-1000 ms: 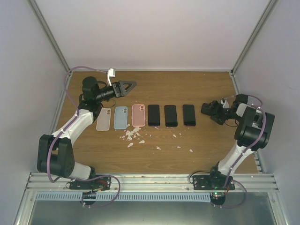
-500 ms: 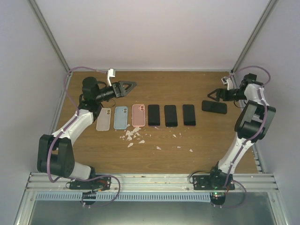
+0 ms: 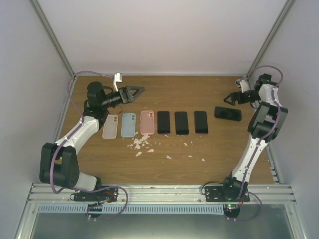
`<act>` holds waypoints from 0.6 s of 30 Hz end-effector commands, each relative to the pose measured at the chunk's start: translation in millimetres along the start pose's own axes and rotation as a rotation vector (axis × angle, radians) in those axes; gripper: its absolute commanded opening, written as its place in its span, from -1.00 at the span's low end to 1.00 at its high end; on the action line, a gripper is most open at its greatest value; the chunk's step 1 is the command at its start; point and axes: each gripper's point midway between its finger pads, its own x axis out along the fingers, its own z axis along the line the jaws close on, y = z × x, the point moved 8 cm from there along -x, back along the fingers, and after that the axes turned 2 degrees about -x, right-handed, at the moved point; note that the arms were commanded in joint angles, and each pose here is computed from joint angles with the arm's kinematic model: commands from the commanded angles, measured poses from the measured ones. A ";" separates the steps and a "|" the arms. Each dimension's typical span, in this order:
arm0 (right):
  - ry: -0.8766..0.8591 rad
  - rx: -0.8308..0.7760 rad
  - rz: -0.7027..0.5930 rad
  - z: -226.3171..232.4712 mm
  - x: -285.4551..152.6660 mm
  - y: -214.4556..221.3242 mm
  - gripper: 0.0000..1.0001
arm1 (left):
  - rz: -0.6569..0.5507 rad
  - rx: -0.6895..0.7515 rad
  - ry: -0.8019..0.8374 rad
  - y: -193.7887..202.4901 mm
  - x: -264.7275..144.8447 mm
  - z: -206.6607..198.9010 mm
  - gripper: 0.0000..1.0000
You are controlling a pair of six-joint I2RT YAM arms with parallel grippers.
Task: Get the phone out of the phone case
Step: Move the phone to the center of the board.
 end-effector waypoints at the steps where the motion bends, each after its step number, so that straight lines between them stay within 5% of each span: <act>1: 0.016 0.030 0.019 -17.1 17.2 8.0 0.99 | -0.028 0.048 0.014 -2.5 -4.0 -4.8 0.98; 18: -0.036 0.134 0.134 -25.6 42.6 59.8 0.99 | -0.029 0.041 0.012 -2.3 -3.7 -2.9 0.98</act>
